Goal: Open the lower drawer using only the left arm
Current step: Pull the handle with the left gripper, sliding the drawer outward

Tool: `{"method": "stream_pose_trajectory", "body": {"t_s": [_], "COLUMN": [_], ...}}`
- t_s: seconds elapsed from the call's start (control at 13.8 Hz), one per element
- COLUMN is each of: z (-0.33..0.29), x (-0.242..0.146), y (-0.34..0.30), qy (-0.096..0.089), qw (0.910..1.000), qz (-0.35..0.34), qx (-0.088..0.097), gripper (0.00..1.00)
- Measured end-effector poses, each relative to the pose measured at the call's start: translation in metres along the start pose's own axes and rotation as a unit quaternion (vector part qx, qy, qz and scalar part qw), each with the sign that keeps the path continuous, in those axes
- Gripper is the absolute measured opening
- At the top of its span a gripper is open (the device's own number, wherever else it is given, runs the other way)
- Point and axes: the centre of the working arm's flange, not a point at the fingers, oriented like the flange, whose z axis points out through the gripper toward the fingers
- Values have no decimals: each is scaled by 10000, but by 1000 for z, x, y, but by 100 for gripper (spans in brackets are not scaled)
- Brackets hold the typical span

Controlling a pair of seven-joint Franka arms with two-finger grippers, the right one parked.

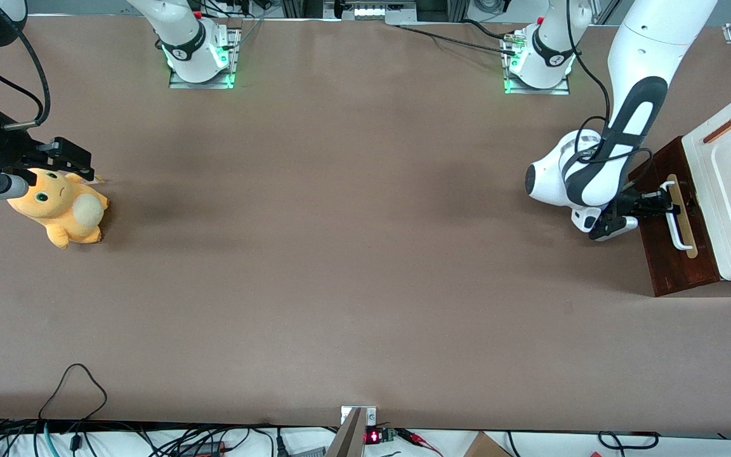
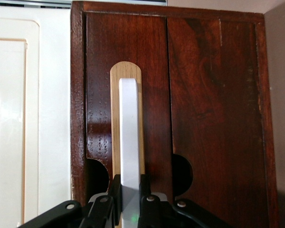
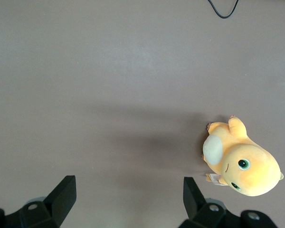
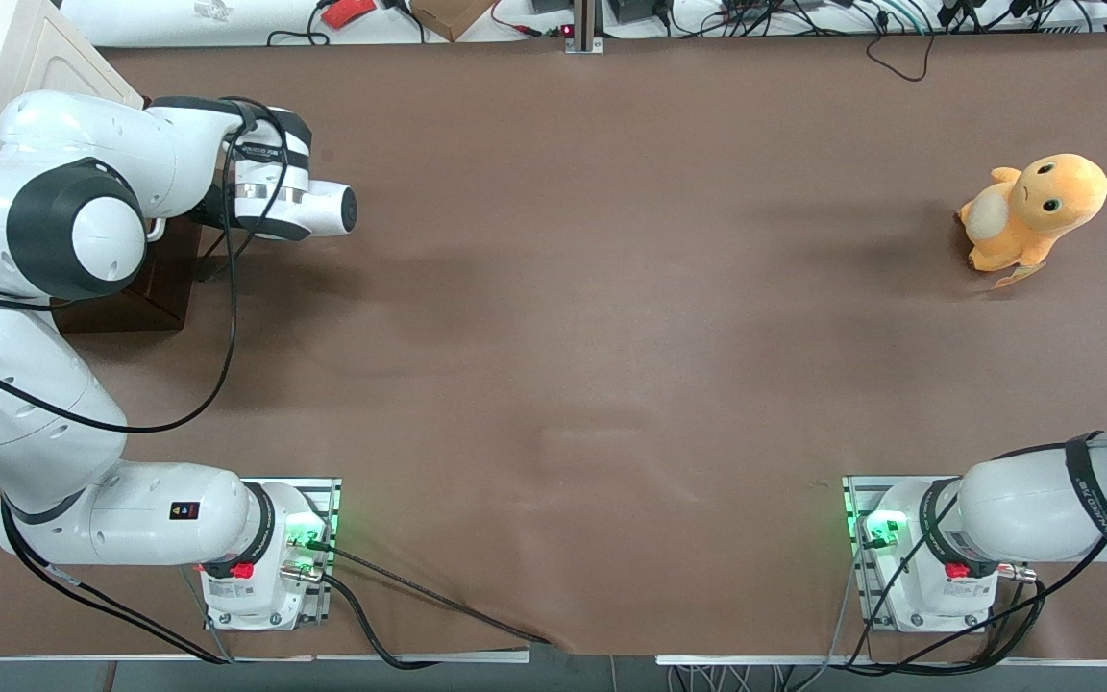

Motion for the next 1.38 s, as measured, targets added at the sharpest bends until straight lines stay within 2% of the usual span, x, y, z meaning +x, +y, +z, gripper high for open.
{"method": "stream_pose_trajectory", "body": {"t_s": [0.36, 0.8, 1.01, 1.09, 1.38], "z": [-30, -92, -96, -99, -111], "x": [2, 8, 8, 10, 19], "y": [3, -2, -3, -3, -10], "qy": [183, 426, 444, 483, 593], "qw": [9998, 9983, 9982, 9978, 9969], "qz": [1, -122, -126, -139, -182], "qx": [-66, -380, -393, -438, -483], "gripper": [18, 18, 18, 23, 65]}}
